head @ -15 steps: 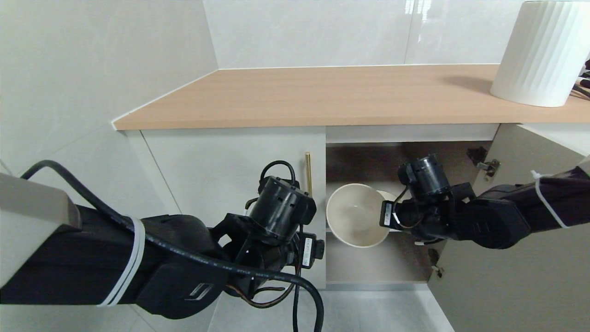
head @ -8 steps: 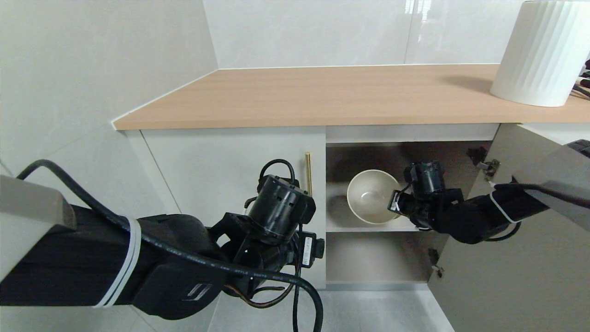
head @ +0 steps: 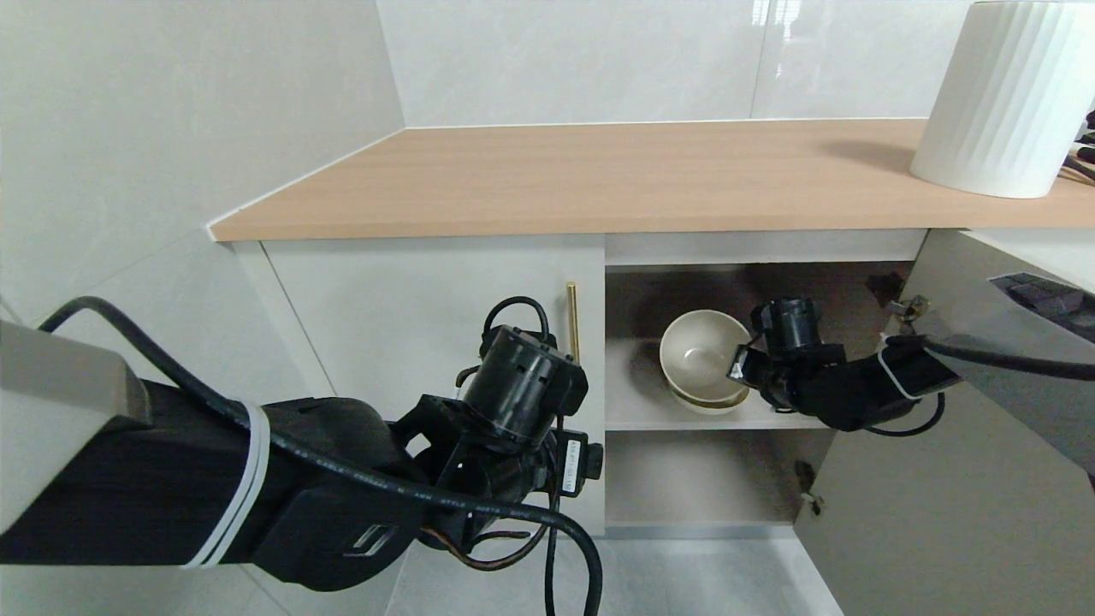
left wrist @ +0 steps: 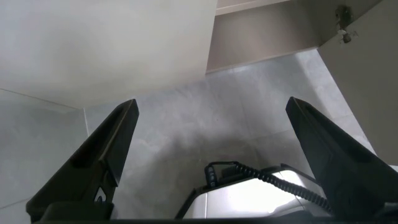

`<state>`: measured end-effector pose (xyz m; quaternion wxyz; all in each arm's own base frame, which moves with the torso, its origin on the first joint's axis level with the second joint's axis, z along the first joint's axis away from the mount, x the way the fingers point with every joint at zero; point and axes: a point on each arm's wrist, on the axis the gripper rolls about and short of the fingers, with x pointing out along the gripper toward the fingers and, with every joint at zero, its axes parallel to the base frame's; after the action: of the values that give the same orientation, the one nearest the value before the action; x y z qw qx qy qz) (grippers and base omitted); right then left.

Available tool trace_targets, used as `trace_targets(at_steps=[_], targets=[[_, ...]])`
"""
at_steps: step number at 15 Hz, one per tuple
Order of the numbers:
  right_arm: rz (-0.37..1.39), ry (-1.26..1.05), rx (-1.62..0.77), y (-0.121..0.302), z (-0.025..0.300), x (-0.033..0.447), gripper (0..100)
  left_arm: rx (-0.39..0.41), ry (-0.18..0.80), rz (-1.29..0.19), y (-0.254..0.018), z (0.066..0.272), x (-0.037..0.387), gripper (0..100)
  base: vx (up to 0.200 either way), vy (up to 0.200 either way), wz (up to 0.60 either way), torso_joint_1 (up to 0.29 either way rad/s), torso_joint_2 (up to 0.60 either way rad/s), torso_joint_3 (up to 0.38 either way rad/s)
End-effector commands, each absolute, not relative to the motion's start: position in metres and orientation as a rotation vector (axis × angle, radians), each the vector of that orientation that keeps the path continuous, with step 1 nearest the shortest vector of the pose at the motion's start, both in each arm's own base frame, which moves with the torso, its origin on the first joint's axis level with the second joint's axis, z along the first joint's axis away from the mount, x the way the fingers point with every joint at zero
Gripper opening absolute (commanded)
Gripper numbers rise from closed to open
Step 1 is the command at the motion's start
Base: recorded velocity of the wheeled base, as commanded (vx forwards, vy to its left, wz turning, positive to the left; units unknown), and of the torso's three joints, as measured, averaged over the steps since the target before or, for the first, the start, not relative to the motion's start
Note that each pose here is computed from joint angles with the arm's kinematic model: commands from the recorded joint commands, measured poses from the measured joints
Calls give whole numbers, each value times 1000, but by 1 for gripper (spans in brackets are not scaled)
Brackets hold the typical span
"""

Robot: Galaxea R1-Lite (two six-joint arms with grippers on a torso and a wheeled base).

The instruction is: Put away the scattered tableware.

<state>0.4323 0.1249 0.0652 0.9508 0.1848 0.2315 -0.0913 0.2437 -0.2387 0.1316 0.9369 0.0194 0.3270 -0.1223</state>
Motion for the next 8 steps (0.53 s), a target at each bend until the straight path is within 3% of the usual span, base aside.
trace_targets(at_steps=[1,8], targets=[[-196,480,374,122,56,438,0,41,671,-249,-239,131,244,100,0,0,0,0,0,0],[-214,499,371,117,49,444,0,39,670,-248,-239,131,244,100,0,0,0,0,0,0]])
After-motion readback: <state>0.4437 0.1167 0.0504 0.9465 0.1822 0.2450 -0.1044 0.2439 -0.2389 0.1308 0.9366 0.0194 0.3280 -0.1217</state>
